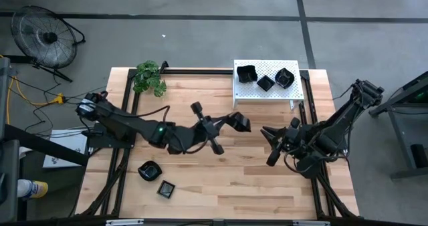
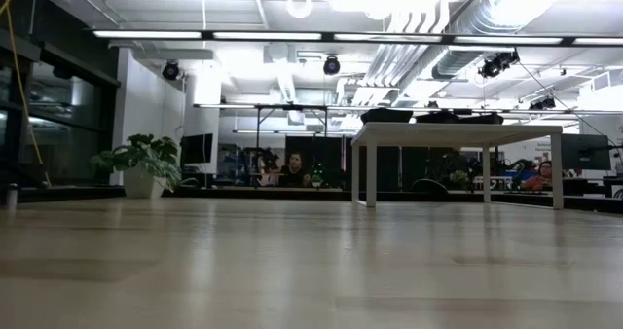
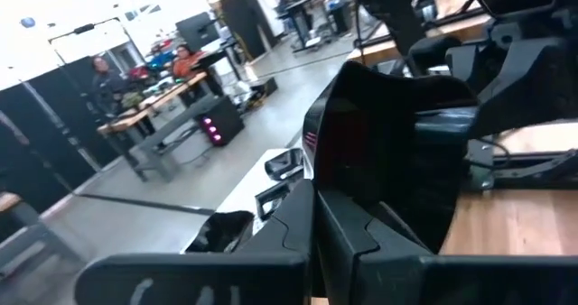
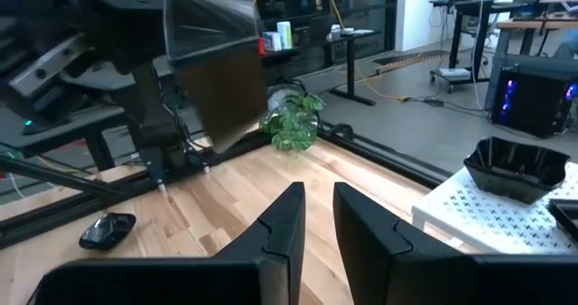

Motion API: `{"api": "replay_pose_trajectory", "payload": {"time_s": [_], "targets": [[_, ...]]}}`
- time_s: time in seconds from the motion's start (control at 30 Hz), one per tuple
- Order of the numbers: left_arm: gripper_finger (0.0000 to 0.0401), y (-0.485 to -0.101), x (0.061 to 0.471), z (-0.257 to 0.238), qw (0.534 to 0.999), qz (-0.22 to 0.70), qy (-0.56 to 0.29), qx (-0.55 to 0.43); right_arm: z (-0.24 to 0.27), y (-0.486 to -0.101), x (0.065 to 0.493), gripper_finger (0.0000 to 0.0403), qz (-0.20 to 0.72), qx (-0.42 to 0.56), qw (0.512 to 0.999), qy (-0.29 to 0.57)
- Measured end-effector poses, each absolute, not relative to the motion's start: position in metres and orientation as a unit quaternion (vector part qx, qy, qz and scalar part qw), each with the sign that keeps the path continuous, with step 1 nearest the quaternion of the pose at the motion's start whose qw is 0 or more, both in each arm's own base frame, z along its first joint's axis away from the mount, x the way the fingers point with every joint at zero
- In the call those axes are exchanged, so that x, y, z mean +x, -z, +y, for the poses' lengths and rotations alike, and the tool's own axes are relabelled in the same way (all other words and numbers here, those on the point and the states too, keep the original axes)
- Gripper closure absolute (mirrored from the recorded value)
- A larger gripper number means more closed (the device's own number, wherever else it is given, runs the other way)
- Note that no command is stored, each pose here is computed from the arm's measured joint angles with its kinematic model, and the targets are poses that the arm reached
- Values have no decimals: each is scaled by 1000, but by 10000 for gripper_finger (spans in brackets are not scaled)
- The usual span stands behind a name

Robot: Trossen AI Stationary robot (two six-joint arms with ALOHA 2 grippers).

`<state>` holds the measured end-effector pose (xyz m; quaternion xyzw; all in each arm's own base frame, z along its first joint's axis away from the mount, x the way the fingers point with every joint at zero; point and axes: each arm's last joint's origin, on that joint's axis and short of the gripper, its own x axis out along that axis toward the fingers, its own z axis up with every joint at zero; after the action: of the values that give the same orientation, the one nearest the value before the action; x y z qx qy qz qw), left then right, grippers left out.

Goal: Pick & Place Mini shaped plates
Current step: Stack the distorted square plate on top of the distorted square plate on the shelf

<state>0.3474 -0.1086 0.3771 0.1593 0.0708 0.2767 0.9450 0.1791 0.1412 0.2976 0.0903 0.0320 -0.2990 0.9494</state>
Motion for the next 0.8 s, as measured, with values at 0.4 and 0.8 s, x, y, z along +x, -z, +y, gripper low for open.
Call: {"api": "replay_pose_trajectory", "payload": {"time_s": [0.4,0.8], "targets": [[401,-380,359,-82,958,57,-231,163,144,-305,182,346,32,59,954,292],[401,-386,361,-71,950,38,-242,194,144,-309,182,300,25,20,949,315]]}}
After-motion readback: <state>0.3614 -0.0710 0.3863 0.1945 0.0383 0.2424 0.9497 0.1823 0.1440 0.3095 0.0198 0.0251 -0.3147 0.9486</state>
